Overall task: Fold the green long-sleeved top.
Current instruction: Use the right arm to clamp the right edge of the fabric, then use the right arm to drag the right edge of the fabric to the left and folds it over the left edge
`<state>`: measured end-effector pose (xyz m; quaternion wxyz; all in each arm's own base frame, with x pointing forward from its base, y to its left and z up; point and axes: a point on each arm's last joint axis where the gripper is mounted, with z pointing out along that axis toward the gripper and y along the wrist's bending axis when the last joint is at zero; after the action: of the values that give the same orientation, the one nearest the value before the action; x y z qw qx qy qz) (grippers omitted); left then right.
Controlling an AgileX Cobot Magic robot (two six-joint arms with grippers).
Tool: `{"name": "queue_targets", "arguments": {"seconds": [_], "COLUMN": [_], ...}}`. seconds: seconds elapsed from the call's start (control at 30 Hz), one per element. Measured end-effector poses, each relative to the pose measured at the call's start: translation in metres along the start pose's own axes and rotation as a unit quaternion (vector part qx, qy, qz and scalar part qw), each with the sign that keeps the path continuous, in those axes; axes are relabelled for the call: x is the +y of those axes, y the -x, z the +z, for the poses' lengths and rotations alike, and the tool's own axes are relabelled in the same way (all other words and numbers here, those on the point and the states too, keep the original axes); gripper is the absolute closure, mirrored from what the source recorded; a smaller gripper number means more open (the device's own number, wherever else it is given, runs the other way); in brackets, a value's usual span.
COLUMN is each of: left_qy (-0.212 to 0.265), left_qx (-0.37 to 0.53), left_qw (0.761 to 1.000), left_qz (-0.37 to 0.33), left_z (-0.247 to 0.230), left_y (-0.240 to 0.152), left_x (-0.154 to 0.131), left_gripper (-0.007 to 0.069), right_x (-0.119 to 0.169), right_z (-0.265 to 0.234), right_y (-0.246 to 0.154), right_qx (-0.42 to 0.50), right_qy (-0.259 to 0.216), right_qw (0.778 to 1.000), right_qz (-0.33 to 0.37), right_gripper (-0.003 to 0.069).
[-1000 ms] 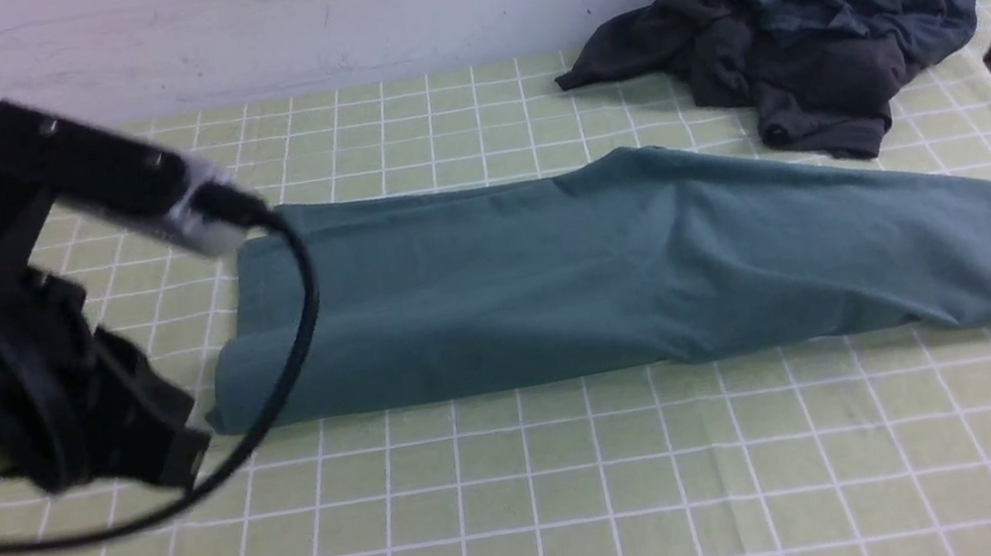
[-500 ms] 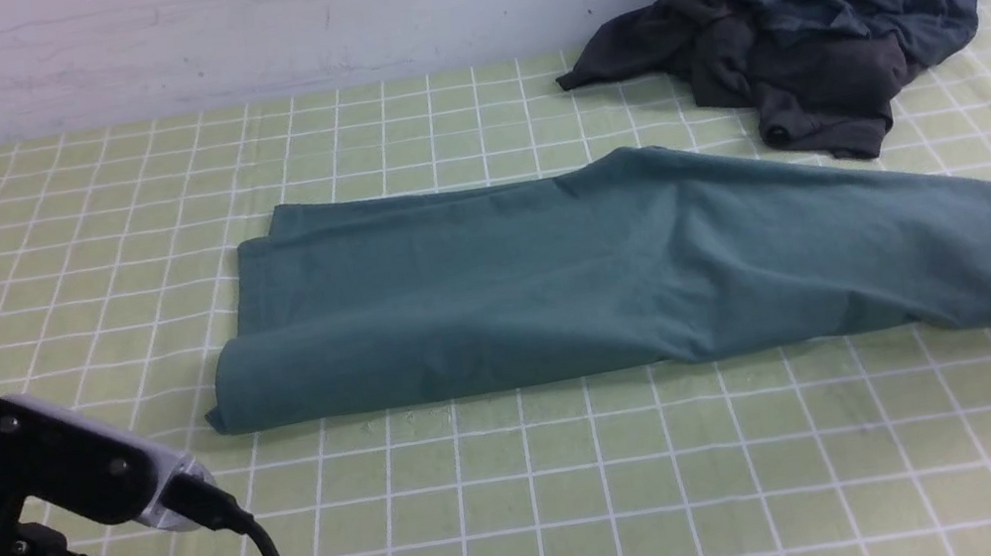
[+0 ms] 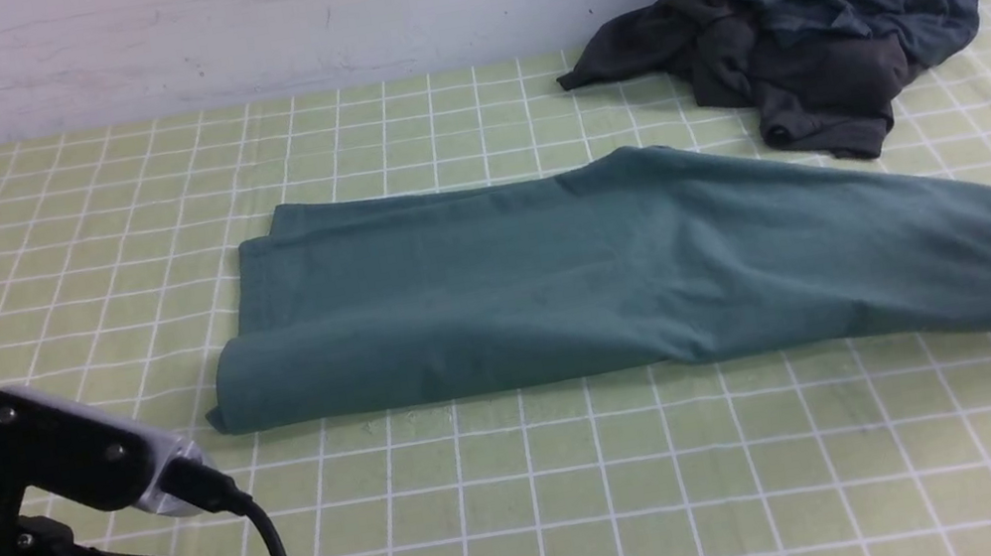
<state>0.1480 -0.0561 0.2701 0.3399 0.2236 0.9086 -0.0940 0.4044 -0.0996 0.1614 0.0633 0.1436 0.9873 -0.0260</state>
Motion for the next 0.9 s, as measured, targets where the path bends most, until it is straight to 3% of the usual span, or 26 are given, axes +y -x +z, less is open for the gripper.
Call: {"name": "queue_targets", "arguments": {"seconds": [0.07,0.27,0.37,0.5,0.6,0.7,0.8,0.83,0.9], "left_qy": [0.000,0.011,0.017,0.023,0.024,0.024,0.023,0.023,0.023], "left_qx": [-0.005,-0.063,-0.090,-0.114,-0.120,-0.120,-0.120,-0.120,-0.120], "left_qw": [1.000,0.998,0.996,0.993,0.992,0.992,0.992,0.992,0.992], "left_qz": [0.001,0.014,0.017,0.019,0.018,0.017,0.017,0.017,0.017], "left_z": [-0.003,-0.026,-0.034,-0.040,-0.040,-0.040,-0.040,-0.040,-0.040], "left_y": [0.000,-0.001,-0.001,0.000,0.001,0.001,0.001,0.001,0.001], "left_x": [-0.001,-0.004,-0.005,-0.005,-0.005,-0.005,-0.005,-0.005,-0.005], "left_gripper": [0.0628,0.0628,0.0628,0.0628,0.0628,0.0628,0.0628,0.0628,0.0628], "right_x": [-0.004,-0.025,-0.024,0.012,0.081,0.147,0.222,0.231,0.287], "right_z": [-0.018,-0.096,-0.127,-0.193,-0.243,-0.261,-0.253,-0.250,-0.224], "right_y": [0.000,-0.009,-0.015,-0.021,-0.031,-0.046,-0.061,-0.065,-0.078], "right_qx": [-0.022,-0.093,-0.134,-0.229,-0.303,-0.333,-0.346,-0.346,-0.350], "right_qy": [-0.021,-0.120,-0.127,-0.088,0.012,0.105,0.177,0.187,0.224], "right_qw": [0.999,0.987,0.982,0.968,0.946,0.922,0.894,0.889,0.867], "right_qz": [-0.017,-0.045,-0.043,-0.061,-0.111,-0.165,-0.222,-0.234,-0.275], "right_gripper": [0.0627,0.0635,0.0635,0.0635,0.0635,0.0635,0.0635,0.0635,0.0636]}}
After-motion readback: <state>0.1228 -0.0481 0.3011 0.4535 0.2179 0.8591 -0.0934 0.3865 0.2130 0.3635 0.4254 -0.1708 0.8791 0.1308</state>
